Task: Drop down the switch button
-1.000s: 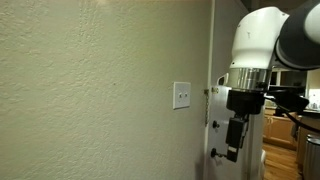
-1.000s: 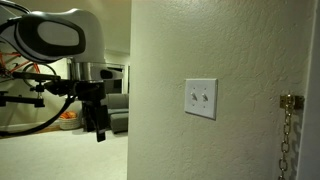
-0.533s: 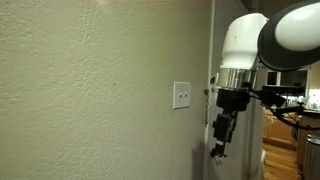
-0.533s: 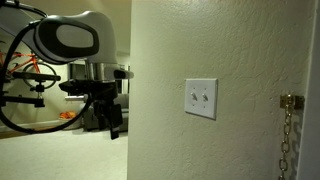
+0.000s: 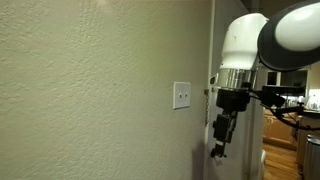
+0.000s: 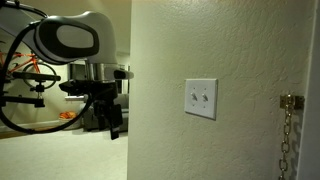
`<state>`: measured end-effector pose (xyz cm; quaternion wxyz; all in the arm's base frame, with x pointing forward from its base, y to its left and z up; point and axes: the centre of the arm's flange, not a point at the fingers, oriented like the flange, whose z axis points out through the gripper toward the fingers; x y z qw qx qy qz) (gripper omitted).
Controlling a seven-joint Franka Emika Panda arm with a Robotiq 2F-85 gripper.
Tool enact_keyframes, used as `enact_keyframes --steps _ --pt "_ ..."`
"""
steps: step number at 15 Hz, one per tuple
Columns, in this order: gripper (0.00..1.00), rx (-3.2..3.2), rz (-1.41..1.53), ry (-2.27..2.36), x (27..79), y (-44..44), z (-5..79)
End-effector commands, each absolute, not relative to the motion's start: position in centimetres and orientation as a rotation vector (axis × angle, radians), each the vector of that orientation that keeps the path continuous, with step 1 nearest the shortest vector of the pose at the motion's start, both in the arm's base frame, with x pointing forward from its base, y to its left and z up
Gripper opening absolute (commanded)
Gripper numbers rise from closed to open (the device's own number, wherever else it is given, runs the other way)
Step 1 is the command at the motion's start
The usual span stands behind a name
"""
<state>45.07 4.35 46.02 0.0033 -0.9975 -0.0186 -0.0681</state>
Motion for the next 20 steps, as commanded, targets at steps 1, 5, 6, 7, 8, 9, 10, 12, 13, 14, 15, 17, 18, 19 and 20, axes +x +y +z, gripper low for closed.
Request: enact_keyframes --steps 1,5,6,7,8,9,10,12,13,14,15,17,18,19,20 --pt "1.00 -3.146 -0.270 0.003 46.6 2.6 46.6" --pt "1.00 -3.176 -0.382 0.088 49.0 -0.9 48.5" --pt "1.00 -3.184 -0.407 0.108 49.5 -1.6 48.9" --pt "1.00 -3.193 -0.431 0.130 50.0 -2.2 49.3" --pt "1.00 -3.200 -0.453 0.156 50.5 -2.9 49.6" --pt "1.00 -3.199 -0.471 0.181 51.0 -3.4 49.8" --pt "1.00 -3.199 -0.495 0.208 51.5 -3.9 50.1" --pt "1.00 -3.192 -0.554 0.248 52.7 -4.5 50.7" --pt "1.00 -3.184 -0.581 0.260 53.2 -4.7 51.0" --pt "1.00 -3.172 -0.617 0.283 53.8 -5.0 51.5" --pt "1.00 -3.162 -0.645 0.303 54.4 -5.1 52.0" --pt "0.86 -3.145 -0.702 0.329 55.2 -5.4 53.1" --pt "0.73 -3.135 -0.729 0.343 55.5 -5.6 53.8" --pt "0.67 -3.125 -0.754 0.358 55.8 -5.7 54.4" --pt "0.59 -3.117 -0.783 0.366 56.0 -5.8 55.0"
